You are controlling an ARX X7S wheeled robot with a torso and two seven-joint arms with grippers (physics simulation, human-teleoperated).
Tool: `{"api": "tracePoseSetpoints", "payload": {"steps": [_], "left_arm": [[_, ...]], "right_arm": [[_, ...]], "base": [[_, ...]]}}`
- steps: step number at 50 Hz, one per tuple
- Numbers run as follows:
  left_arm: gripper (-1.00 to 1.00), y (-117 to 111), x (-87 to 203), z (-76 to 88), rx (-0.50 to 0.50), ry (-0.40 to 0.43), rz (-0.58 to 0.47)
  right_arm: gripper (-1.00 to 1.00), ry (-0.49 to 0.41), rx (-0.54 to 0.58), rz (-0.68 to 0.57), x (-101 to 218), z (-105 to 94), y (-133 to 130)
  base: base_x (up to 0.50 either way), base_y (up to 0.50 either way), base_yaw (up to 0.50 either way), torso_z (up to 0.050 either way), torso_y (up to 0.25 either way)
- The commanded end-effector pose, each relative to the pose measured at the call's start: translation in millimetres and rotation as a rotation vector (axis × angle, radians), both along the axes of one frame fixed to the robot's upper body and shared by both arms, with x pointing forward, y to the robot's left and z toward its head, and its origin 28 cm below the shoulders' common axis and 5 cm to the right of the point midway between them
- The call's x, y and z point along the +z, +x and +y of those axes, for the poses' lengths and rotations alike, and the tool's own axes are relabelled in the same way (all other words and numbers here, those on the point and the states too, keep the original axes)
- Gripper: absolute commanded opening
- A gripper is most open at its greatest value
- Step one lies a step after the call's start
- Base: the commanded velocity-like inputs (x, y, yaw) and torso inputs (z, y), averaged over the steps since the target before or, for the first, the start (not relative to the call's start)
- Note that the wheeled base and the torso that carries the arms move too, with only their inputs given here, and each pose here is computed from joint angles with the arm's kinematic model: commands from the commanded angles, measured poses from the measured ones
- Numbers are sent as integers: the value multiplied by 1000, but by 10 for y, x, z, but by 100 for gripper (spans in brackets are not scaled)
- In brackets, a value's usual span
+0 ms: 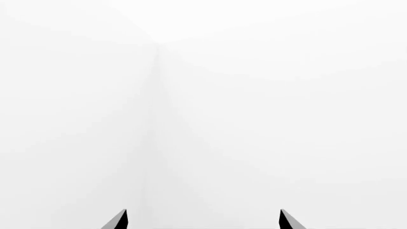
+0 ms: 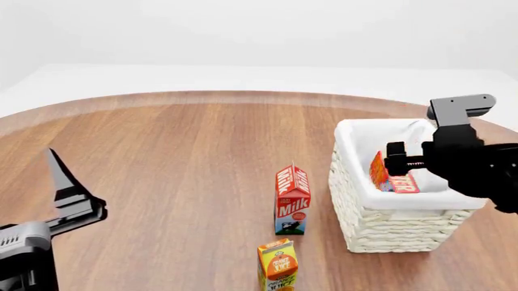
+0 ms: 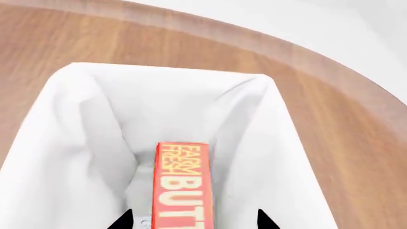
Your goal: Pick up the cream cheese box and the butter, and put them in the basket.
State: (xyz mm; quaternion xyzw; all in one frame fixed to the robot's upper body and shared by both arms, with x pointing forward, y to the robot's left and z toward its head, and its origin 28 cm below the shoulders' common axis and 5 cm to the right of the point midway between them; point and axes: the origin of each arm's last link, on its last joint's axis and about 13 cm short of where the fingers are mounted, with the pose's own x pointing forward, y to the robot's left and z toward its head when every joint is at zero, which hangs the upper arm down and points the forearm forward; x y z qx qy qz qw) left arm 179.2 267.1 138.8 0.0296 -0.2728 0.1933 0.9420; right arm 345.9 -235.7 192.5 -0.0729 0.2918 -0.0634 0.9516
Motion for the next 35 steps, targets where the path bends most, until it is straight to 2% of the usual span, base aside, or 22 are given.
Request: {"api": "tracePoseSetpoints", "payload": {"steps": [1, 13, 18, 23, 26, 33, 35], "left_arm": [[100, 11, -7, 2, 0, 19, -10], [100, 20, -20, -8, -5, 21, -6], [100, 18, -19, -10, -6, 22, -7], [100, 20, -21, -15, -9, 23, -5], [100, 15, -18, -19, -10, 24, -6], [100, 18, -13, -45, -21, 28, -5], [100, 6, 11, -55, -23, 34, -9]], "right_arm": [[100, -10, 4, -37, 80, 0, 60], [100, -23, 21, -45, 133, 13, 36], [100, -31, 21, -62, 192, 4, -56], [100, -42, 82, -138, 343, 70, -422], [100, -67, 132, -196, 446, 134, -735], [100, -101, 121, -333, 583, 201, -1221], [100, -91, 65, -416, 593, 217, -1345]], "base": [[0, 0, 0, 0, 0], [0, 0, 0, 0, 0], [0, 0, 0, 0, 0], [0, 0, 0, 0, 0], [0, 0, 0, 0, 0], [0, 0, 0, 0, 0], [0, 0, 0, 0, 0]]}}
